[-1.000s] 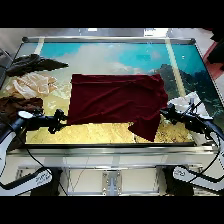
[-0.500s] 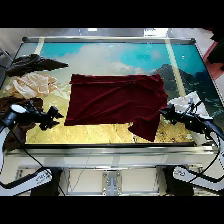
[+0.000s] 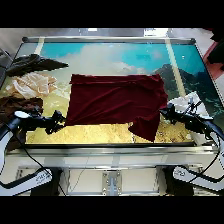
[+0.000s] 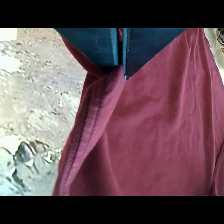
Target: Fold the shirts.
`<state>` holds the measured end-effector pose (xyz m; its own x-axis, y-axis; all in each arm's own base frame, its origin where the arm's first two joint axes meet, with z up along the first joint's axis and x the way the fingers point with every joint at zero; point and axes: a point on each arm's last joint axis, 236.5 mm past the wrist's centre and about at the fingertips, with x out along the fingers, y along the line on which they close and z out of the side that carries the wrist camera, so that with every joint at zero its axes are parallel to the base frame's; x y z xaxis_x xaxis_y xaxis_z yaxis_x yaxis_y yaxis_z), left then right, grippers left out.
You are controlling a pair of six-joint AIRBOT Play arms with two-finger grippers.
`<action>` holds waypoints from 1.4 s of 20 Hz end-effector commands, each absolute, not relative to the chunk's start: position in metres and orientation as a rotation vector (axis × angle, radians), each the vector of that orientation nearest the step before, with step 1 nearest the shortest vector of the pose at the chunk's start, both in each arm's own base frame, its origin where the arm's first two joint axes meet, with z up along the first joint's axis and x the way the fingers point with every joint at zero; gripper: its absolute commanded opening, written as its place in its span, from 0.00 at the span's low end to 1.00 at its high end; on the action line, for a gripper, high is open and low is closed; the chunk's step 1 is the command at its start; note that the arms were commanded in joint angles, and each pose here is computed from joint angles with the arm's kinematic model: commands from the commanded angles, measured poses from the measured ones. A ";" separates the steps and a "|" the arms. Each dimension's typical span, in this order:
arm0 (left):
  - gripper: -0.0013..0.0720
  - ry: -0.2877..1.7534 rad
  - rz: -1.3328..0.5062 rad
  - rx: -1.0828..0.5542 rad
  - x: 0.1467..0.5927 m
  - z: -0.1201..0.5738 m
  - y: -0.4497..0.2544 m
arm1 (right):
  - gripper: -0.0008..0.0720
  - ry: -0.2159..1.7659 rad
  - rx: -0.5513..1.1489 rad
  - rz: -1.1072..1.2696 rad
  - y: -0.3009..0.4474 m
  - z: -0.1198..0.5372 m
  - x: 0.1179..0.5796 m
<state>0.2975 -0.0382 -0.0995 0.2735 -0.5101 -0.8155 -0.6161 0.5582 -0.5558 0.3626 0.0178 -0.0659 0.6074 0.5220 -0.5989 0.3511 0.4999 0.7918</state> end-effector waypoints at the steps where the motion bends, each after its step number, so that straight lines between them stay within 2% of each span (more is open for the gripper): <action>1: 0.61 1.286 0.078 -1.106 0.316 -0.094 -0.038 | 0.06 0.960 1.089 0.127 0.018 -0.065 0.363; 2: 0.56 1.258 0.096 -1.102 0.321 -0.095 -0.033 | 0.06 0.959 1.088 0.127 0.018 -0.065 0.363; 5: 0.54 1.278 0.088 -1.110 0.320 -0.099 -0.039 | 0.06 0.959 1.088 0.127 0.018 -0.065 0.363; 6: 0.34 1.304 0.079 -1.111 0.316 -0.102 -0.044 | 0.06 0.960 1.088 0.128 0.018 -0.065 0.363; 7: 0.03 1.317 0.074 -1.110 0.316 -0.106 -0.048 | 0.06 0.961 1.089 0.131 0.019 -0.065 0.363; 9: 0.02 1.271 0.019 -1.138 0.328 -0.097 -0.057 | 0.06 0.962 1.085 0.164 0.024 -0.060 0.361; 11: 0.02 1.118 -0.122 -1.252 0.362 -0.056 -0.070 | 0.05 0.928 1.054 0.207 0.028 -0.041 0.361; 14: 0.02 0.615 -0.448 -1.422 0.425 0.093 -0.059 | 0.05 0.767 0.993 0.284 0.025 0.030 0.361; 16: 0.02 0.211 -0.681 -1.421 0.423 0.224 -0.027 | 0.05 0.610 0.926 0.317 0.016 0.104 0.353; 18: 0.02 -0.072 -0.833 -1.303 0.385 0.331 -0.005 | 0.05 0.406 0.810 0.312 0.007 0.194 0.334; 21: 0.02 -0.192 -0.843 -0.940 0.327 0.418 -0.022 | 0.05 0.077 0.546 0.267 0.017 0.331 0.280; 23: 0.02 -0.183 -0.740 -0.675 0.302 0.444 -0.045 | 0.05 -0.105 0.345 0.231 0.042 0.407 0.236; 25: 0.02 -0.141 -0.501 -0.435 0.296 0.454 -0.041 | 0.05 -0.215 0.188 0.195 0.065 0.460 0.205; 28: 0.02 -0.053 -0.282 -0.257 0.290 0.454 -0.021 | 0.05 -0.270 0.126 0.179 0.069 0.494 0.199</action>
